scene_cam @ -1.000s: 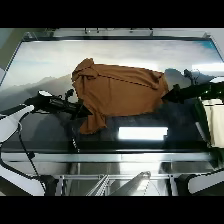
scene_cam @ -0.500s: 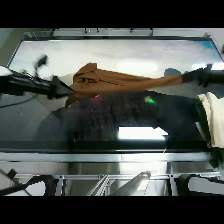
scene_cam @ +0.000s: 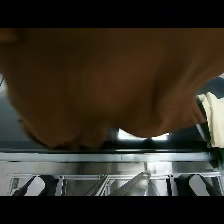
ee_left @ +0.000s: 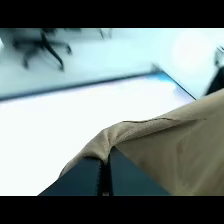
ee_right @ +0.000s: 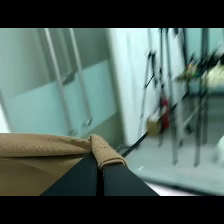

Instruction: Fold the shirts.

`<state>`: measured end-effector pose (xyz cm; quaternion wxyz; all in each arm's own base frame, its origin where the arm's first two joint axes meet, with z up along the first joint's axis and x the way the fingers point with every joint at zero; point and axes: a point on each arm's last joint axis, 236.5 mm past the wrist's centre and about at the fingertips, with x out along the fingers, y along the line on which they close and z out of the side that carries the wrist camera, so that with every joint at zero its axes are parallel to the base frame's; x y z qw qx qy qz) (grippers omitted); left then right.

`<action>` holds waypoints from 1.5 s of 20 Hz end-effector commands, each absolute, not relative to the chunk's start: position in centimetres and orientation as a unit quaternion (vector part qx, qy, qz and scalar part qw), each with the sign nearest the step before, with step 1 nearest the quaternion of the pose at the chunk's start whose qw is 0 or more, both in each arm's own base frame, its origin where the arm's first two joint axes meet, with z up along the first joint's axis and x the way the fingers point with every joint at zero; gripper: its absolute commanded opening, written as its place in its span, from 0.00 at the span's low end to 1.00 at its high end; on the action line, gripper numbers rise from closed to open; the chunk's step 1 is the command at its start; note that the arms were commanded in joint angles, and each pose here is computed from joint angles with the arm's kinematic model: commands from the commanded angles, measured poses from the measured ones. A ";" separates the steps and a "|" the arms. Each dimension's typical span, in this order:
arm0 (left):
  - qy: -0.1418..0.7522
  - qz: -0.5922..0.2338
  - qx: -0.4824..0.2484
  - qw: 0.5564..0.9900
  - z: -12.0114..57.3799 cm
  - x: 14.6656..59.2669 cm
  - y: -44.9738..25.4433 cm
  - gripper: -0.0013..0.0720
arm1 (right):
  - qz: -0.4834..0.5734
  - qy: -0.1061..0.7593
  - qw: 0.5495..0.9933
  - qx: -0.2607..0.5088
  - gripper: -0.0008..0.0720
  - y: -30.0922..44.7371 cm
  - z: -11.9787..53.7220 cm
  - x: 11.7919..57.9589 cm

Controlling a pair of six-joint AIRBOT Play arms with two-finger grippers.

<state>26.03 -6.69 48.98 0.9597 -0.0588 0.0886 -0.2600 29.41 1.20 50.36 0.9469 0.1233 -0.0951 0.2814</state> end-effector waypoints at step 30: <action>0.407 -0.317 -0.209 0.831 2.8 60.4 -5.7 0.98 | 0.130 0.273 0.903 0.305 0.43 -3.5 2.4 57.2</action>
